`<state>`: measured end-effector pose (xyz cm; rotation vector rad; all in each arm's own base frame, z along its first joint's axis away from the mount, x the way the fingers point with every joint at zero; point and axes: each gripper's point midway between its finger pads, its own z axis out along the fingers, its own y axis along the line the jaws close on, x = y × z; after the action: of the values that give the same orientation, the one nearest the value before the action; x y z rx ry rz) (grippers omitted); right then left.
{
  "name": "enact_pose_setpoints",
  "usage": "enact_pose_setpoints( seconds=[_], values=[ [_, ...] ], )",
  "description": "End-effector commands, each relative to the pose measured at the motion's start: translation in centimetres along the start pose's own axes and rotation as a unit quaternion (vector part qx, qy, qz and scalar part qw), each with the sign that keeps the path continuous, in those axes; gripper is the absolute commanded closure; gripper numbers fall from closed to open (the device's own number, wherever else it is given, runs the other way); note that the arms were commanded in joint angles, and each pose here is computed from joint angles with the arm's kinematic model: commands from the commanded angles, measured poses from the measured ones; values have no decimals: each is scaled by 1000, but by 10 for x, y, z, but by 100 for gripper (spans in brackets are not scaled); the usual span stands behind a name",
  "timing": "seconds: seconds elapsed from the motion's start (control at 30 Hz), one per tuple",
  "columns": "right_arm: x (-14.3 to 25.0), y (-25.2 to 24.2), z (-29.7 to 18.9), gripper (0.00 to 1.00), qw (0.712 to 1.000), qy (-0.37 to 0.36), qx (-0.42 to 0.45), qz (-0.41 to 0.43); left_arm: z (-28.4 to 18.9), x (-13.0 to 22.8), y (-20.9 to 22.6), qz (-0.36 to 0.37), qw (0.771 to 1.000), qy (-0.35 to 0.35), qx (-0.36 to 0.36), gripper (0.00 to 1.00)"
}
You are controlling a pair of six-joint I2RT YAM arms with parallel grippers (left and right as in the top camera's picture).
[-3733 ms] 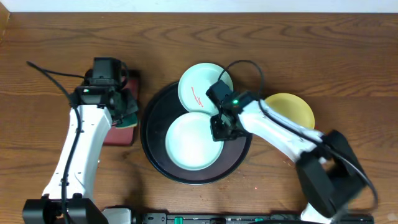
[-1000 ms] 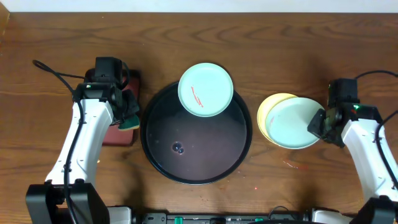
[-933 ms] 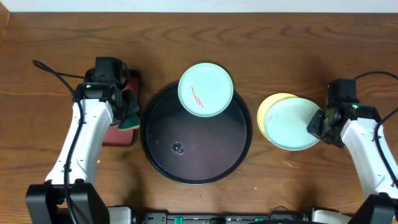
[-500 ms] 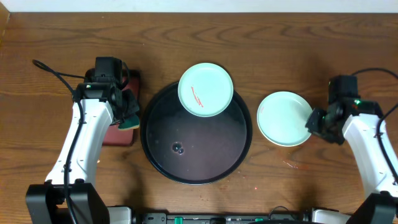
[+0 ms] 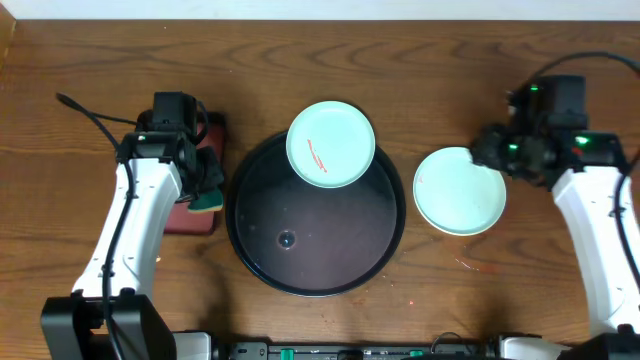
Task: Clean dirty plates on tray and stack at the side
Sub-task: 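Release the green plate and raise the right gripper, then move the right gripper to the last green plate and drag it onto the tray center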
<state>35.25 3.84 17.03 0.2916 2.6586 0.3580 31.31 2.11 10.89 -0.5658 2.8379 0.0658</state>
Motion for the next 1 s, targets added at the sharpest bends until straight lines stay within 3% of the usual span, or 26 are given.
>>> enact_pose_setpoints(
  seconds=[0.0, 0.43, 0.73, 0.97],
  values=[
    [0, 39, 9, 50, 998, 0, -45, -49, -20, -23, -5, 17, 999, -35, 9, 93],
    [14, 118, 90, 50, 989, 30, -103, -100, -37, -47, -2, 26, 997, -74, 6, 92],
    [35, 126, 132, 52, 991, 72, -83, -71, -36, -50, 9, 11, 997, -74, 0, 93],
    [48, 133, 139, 54, 990, 89, -82, -71, -38, -59, 6, 9, 996, -91, 6, 93]
  ],
)
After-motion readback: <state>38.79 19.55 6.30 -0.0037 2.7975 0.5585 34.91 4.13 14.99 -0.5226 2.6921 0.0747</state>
